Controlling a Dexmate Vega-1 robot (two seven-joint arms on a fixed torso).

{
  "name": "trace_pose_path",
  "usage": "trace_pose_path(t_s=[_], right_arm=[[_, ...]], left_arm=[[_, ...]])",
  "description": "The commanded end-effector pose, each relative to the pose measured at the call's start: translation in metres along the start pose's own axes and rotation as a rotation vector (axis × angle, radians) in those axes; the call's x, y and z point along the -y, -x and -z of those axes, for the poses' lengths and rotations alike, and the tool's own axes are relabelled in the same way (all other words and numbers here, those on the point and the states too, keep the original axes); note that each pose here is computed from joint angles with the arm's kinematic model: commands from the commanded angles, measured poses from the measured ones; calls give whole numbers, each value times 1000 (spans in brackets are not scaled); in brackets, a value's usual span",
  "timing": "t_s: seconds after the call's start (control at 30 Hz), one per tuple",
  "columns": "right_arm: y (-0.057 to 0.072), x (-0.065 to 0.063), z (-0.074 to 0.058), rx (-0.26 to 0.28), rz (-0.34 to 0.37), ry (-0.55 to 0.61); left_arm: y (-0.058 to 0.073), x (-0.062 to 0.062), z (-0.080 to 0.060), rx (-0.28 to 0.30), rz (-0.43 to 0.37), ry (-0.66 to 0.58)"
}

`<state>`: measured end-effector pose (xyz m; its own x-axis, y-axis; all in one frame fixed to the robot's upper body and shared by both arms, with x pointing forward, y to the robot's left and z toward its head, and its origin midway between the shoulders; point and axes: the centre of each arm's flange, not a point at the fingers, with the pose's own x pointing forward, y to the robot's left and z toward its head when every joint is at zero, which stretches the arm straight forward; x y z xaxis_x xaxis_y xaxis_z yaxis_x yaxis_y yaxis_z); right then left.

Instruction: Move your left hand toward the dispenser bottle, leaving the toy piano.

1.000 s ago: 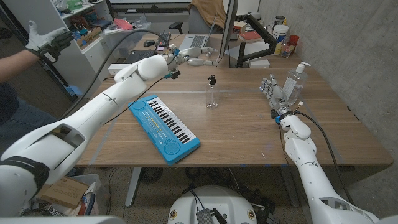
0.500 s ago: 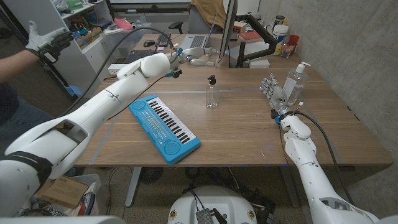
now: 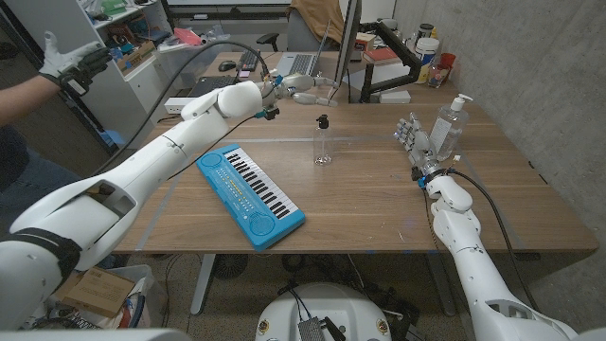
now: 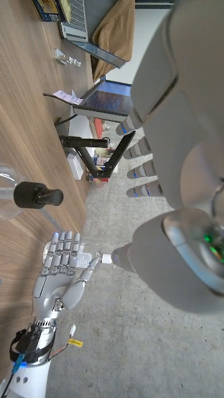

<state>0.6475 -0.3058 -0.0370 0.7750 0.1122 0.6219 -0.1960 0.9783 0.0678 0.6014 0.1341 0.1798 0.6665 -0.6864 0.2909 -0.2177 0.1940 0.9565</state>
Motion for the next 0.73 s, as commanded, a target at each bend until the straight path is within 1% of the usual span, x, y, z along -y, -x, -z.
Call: trace_pose_path(t_s=[0.03,0.2,0.73], right_arm=[[-1,-1,2,-6,-3,1],[-2,-1,2,-5,-8,2],[-7,1,0,-7,-15,11]], left_arm=[[0,4,-4,4,19,-33],[0,5,-3,1,31,-37],[-4,4,-2,0,25,-39]])
